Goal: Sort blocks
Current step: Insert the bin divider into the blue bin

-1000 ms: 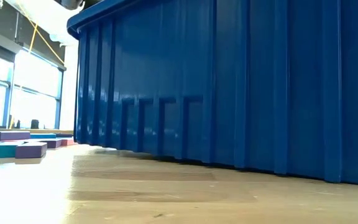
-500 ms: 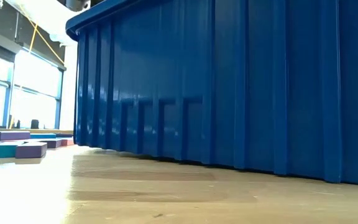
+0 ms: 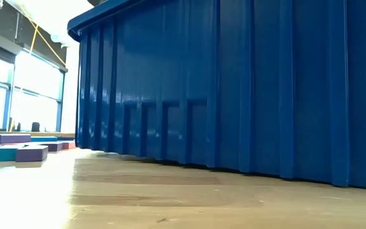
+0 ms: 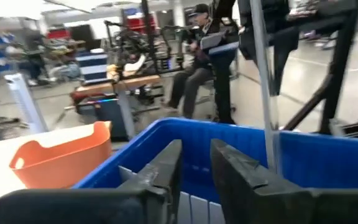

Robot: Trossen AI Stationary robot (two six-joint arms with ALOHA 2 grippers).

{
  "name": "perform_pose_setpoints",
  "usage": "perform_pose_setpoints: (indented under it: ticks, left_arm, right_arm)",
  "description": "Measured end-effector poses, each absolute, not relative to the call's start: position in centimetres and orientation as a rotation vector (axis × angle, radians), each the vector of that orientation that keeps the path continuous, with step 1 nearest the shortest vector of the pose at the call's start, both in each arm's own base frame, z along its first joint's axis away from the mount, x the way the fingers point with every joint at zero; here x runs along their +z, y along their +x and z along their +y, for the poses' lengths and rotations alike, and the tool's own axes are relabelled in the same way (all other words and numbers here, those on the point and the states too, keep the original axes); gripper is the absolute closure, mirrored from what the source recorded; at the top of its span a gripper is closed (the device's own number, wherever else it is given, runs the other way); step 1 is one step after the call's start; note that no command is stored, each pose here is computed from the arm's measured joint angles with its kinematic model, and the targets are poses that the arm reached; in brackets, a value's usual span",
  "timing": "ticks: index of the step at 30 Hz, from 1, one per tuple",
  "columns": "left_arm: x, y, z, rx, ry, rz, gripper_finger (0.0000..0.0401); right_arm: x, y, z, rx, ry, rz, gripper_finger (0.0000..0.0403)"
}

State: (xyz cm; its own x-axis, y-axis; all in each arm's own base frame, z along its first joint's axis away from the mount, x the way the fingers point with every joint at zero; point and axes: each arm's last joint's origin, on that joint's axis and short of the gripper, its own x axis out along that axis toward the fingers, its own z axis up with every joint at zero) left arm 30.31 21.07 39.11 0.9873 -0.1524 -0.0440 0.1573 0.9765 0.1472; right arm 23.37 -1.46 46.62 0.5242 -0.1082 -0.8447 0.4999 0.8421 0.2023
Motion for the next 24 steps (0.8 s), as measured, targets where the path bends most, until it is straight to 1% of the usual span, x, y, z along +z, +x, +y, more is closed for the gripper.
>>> perform_pose_setpoints:
  ticks: [4,7,9,11,15,19,24]
  left_arm:
    - [40.0,28.0,23.5,-0.211,0.112,0.023,0.0273]
    - [40.9,26.6,24.6,-0.31,0.064,-0.015,0.0244]
    - [41.1,26.8,24.5,-0.374,0.037,-0.028,0.023]
    - [40.6,28.1,24.1,-0.433,0.005,-0.029,0.0219]
    - [40.3,30.4,22.7,-0.512,0.016,-0.07,0.0211]
    - [41.3,31.1,21.6,-0.562,0.036,-0.133,0.0211]
    - [41.9,31.6,20.8,-0.549,0.0,-0.162,0.0214]
  right_arm:
    - [46.6,23.4,-1.4,-0.373,0.459,0.959,0.0402]
    - [46.6,23.4,-1.4,-0.372,0.457,0.959,0.0402]
    - [46.6,23.4,-1.4,-0.365,0.446,0.961,0.0402]
    - [46.6,23.4,-1.4,-0.359,0.439,0.963,0.0402]
    - [46.6,23.4,-1.4,-0.36,0.437,0.964,0.0402]
    - [46.5,23.5,-1.5,-0.365,0.437,0.965,0.0402]
    - [46.5,23.5,-1.5,-0.365,0.436,0.967,0.0402]
